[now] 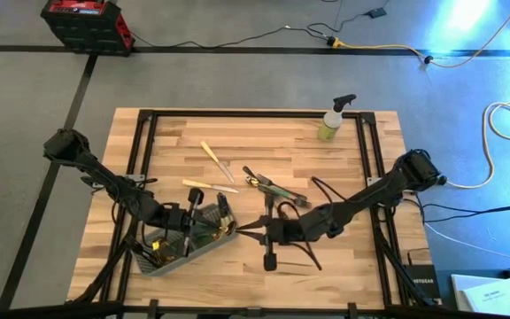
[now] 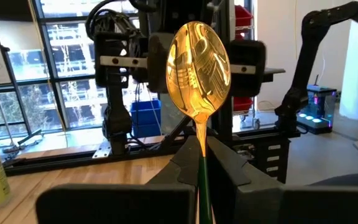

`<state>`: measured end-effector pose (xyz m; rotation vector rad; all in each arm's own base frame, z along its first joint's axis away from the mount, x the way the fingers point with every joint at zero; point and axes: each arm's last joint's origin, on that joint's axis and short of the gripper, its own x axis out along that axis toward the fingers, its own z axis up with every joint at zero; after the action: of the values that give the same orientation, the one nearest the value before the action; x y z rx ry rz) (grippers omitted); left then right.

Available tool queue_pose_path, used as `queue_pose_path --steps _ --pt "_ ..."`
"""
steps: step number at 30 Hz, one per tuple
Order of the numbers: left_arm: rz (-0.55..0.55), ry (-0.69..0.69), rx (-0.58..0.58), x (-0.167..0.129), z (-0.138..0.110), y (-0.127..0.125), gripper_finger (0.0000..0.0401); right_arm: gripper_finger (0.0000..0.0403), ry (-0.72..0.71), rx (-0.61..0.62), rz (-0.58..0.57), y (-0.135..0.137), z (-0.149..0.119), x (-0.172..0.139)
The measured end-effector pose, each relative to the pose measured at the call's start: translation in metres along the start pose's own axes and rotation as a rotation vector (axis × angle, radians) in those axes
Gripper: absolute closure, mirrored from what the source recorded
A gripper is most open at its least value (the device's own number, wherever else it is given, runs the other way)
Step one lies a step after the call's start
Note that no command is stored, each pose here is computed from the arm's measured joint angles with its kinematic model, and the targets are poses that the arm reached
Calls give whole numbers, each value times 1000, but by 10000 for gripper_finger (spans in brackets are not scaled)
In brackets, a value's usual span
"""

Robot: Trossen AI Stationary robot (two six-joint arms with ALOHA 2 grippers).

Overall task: Sort silverware
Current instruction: Put the spoon into the silverware tray

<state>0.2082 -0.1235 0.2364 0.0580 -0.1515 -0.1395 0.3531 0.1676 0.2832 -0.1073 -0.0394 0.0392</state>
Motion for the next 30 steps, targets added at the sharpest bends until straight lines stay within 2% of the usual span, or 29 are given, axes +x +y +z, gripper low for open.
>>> queue_pose_path --steps 17,30 --pt "-8 21 7 0 -2 -1 401 403 9 -17 3 -12 5 13" --pt "-49 99 38 -3 -10 -7 401 403 59 -26 91 -11 -2 14"
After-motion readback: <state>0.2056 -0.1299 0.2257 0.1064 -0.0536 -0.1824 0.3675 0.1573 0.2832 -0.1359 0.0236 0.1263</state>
